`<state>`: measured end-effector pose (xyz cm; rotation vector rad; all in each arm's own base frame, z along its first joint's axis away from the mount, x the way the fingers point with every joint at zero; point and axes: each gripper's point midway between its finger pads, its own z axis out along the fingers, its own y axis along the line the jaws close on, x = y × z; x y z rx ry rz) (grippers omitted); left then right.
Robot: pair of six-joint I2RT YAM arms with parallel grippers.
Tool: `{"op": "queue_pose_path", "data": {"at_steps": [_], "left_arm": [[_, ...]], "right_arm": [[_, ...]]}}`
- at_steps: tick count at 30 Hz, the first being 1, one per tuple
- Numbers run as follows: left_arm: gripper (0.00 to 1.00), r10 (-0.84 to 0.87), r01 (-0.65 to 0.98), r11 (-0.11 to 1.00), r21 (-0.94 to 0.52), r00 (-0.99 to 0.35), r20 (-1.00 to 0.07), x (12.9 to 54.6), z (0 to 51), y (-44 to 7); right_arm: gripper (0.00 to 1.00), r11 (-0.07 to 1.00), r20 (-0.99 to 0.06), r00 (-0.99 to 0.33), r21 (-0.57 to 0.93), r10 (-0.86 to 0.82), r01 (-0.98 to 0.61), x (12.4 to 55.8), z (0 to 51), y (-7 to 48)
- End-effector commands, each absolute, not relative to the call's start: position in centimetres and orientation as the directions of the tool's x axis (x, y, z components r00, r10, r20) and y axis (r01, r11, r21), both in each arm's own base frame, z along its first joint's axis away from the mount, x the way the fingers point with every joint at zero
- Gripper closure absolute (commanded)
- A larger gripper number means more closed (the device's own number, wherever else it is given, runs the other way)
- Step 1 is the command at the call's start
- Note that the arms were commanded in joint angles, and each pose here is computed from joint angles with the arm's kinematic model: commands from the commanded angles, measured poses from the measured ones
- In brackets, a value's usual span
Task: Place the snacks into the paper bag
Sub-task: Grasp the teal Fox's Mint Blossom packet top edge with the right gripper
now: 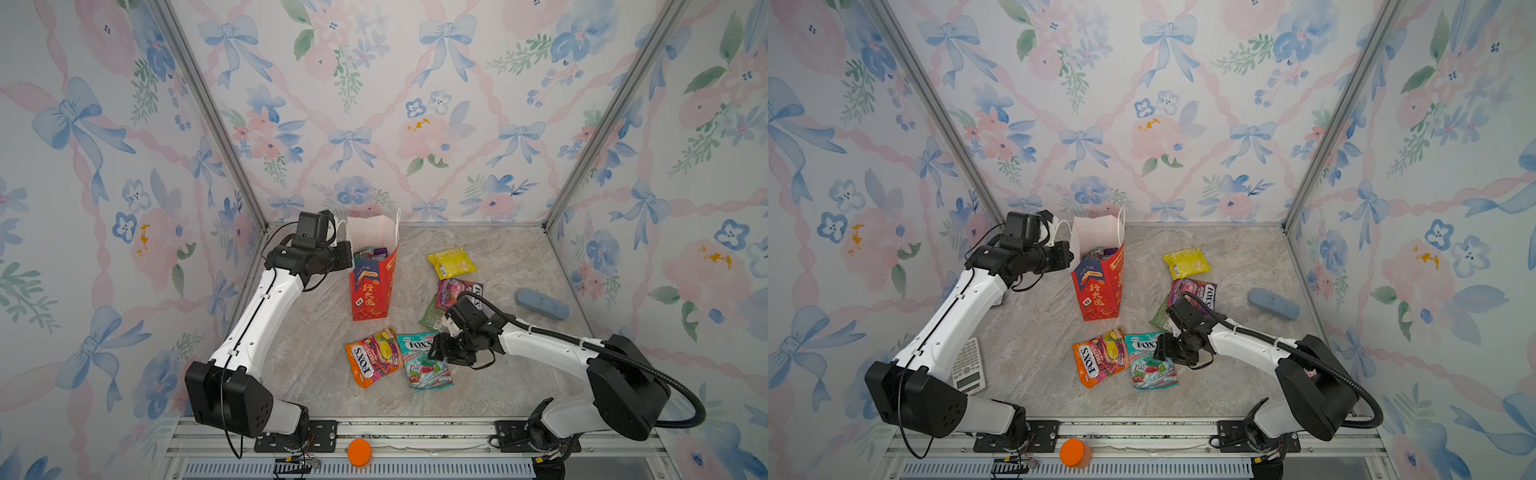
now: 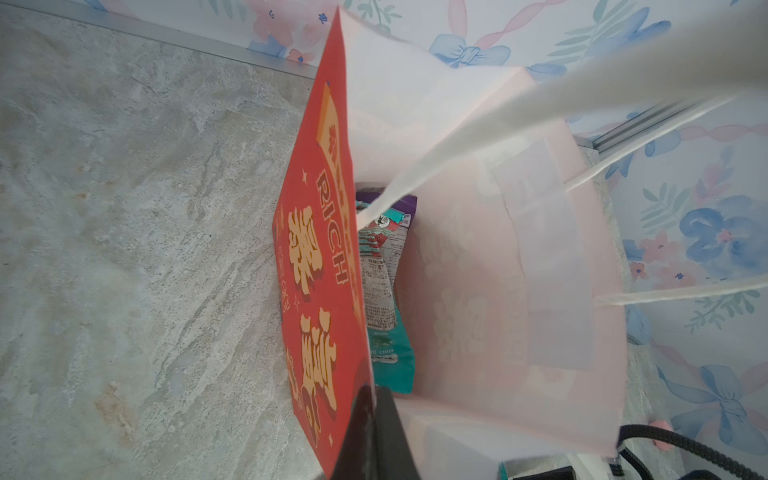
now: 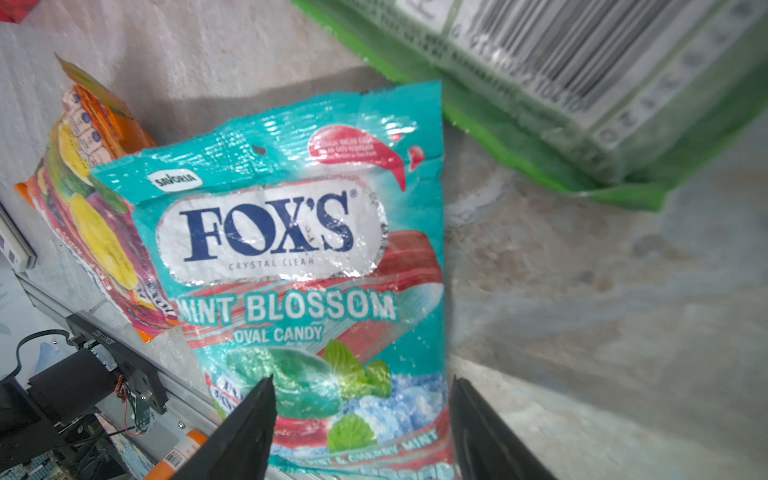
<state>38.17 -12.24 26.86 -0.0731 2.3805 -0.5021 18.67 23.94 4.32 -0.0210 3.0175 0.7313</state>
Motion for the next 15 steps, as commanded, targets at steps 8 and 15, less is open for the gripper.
{"op": "queue_pose_path", "data": {"at_steps": [8, 15], "left_arm": [[1.0, -0.186, 0.068, 0.921, -0.383, -0.788, -0.587, 37.1, 25.8, -12.1], [1.0, -0.187, 0.067, 0.921, -0.384, -0.789, -0.586, 37.1, 25.8, -12.1]], "right_arm": [[0.39, 0.882, 0.047, -0.999, 0.47, 0.001, 0.023, 17.3, 1.9, 25.4], [0.45, 0.906, 0.047, -0.999, 0.422, 0.007, 0.026, 17.6, 1.2, 24.9]]}}
